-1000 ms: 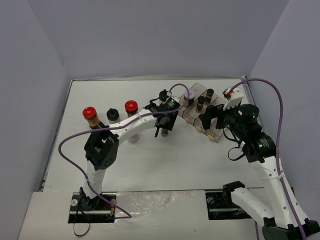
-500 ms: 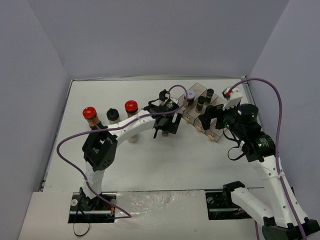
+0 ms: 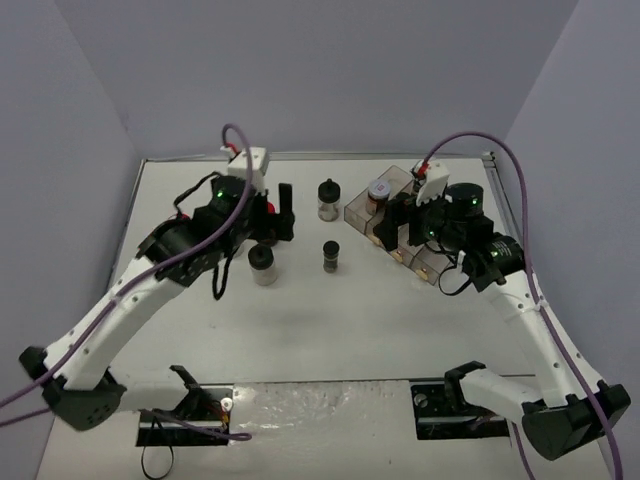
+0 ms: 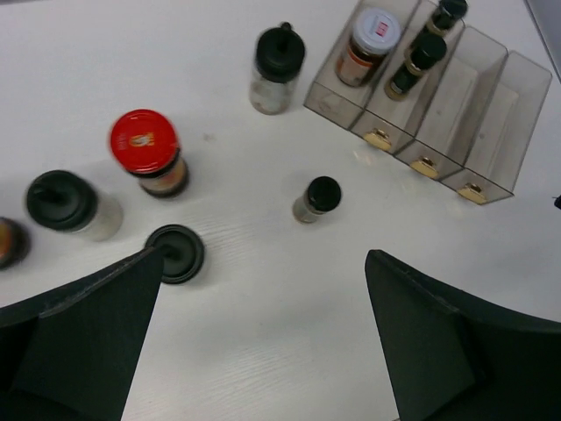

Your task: Organize the condiment bottles

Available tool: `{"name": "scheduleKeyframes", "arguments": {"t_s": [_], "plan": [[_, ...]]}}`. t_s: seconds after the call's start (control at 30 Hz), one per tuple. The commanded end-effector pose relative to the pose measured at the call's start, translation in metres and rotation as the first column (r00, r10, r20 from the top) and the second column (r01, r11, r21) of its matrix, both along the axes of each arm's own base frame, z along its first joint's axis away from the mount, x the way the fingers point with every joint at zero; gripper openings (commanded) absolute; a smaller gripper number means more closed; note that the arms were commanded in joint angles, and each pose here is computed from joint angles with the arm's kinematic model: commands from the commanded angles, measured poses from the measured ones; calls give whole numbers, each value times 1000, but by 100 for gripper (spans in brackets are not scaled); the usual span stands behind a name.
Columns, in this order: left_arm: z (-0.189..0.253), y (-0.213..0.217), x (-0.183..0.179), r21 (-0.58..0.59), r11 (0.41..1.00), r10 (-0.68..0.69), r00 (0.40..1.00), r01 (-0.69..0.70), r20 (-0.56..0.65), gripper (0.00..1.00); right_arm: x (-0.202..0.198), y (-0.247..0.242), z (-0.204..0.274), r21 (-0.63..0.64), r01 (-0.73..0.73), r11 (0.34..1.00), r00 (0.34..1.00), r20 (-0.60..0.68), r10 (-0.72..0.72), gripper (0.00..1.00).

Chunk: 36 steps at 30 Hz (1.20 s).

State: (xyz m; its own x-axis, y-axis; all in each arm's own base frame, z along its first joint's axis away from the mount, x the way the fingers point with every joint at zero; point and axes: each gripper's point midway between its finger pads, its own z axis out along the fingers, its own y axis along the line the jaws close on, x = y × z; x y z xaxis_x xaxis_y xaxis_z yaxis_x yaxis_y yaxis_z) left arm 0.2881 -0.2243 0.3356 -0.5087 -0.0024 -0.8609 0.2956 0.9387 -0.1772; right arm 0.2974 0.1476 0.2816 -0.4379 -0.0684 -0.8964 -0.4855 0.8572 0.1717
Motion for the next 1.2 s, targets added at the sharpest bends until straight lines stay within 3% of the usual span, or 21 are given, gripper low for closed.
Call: {"name": "scheduleKeyframes", "arguments": {"t_s": [0.0, 0.17, 0.37, 0.5, 0.77, 1.03, 1.17], "plan": [[-16, 98, -27, 112, 972, 207, 978, -206, 5, 97, 16, 44, -1, -41, -91, 995, 996, 15, 91, 100], [-47, 165, -69, 145, 935, 328, 945, -324, -10, 97, 24, 81, -31, -85, -141, 986, 989, -46, 138, 100], [-69, 215, -104, 149, 870, 468, 882, -469, 42, 97, 31, 122, -90, -192, -187, 963, 975, -154, 158, 99], [-71, 223, -111, 83, 859, 498, 863, -505, 89, 97, 43, 134, -114, -225, -181, 957, 974, -179, 142, 97], [-95, 213, -102, 111, 870, 478, 877, -481, 51, 97, 64, 137, -147, -273, -125, 954, 978, -195, 72, 88], [-107, 211, -98, 125, 871, 472, 880, -475, 53, 97, 73, 142, -165, -282, -121, 952, 978, -199, 65, 68], [-107, 208, -95, 127, 880, 455, 889, -459, 61, 97, 76, 140, -171, -288, -115, 951, 977, -203, 57, 45]]}}
